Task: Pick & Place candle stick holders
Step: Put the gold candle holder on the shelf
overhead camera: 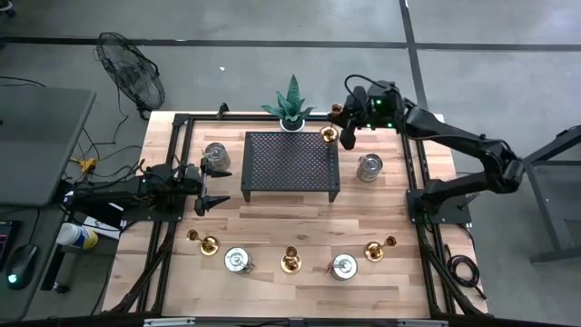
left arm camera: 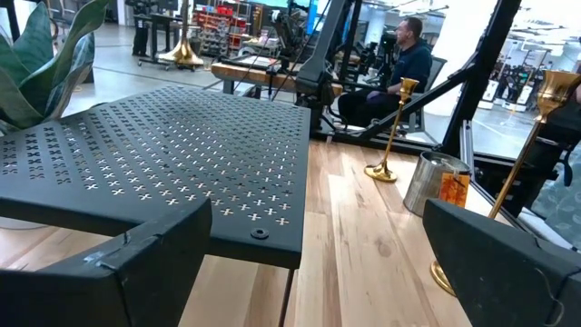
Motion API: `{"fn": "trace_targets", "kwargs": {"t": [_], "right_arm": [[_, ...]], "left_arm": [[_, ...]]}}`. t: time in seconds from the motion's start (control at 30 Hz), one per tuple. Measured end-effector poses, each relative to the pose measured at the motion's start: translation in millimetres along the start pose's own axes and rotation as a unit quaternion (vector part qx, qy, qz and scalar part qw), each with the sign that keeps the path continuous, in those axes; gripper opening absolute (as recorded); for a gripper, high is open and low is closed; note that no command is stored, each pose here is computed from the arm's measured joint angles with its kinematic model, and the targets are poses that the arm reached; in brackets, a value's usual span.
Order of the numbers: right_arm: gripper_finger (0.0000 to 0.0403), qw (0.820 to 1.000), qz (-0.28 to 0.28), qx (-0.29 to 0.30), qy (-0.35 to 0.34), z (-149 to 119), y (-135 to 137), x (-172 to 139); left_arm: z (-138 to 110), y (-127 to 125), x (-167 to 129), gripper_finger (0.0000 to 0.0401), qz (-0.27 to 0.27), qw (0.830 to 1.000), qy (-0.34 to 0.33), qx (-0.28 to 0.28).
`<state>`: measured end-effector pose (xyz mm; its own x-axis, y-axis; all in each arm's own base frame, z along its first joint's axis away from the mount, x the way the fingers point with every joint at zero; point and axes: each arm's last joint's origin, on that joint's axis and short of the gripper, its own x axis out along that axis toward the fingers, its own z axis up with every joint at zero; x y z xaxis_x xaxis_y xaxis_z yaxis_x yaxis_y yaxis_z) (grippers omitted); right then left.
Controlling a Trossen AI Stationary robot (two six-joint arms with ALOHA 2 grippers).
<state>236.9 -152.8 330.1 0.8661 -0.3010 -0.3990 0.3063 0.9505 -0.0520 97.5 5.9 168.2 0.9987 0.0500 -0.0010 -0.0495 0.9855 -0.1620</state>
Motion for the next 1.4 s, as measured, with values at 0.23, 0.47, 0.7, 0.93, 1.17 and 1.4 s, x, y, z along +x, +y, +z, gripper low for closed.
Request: {"fn": "trace_targets", "kwargs": {"t": [0.23, 0.47, 0.7, 0.93, 1.17, 1.4], "right_arm": [[0.0034, 1.0, 0.009, 0.0, 0.001, -3, 2, 16], [0.0043, 1.0, 0.016, 0.0, 0.006, -3, 6, 17], [0.0036, 1.0, 0.01, 0.003, 0.024, -14, 7, 20], [0.004, 1.0, 0.005, 0.001, 0.014, -14, 6, 21], [0.0038, 1.0, 0.003, 0.002, 0.015, -14, 5, 22], [0.0037, 1.0, -0.004, 0.007, 0.015, -15, 4, 26]], "left_arm": [[0, 0, 0, 0.0392, 0.0, 1.0, 0.0, 0.0], [0, 0, 0, 0.0392, 0.0, 1.0, 0.001, 0.0], [0, 0, 0, 0.0392, 0.0, 1.0, 0.0, 0.0], [0, 0, 0, 0.0392, 0.0, 1.0, 0.0, 0.0], [0, 0, 0, 0.0392, 0.0, 1.0, 0.0, 0.0], [0, 0, 0, 0.0392, 0.0, 1.0, 0.0, 0.0]]}}
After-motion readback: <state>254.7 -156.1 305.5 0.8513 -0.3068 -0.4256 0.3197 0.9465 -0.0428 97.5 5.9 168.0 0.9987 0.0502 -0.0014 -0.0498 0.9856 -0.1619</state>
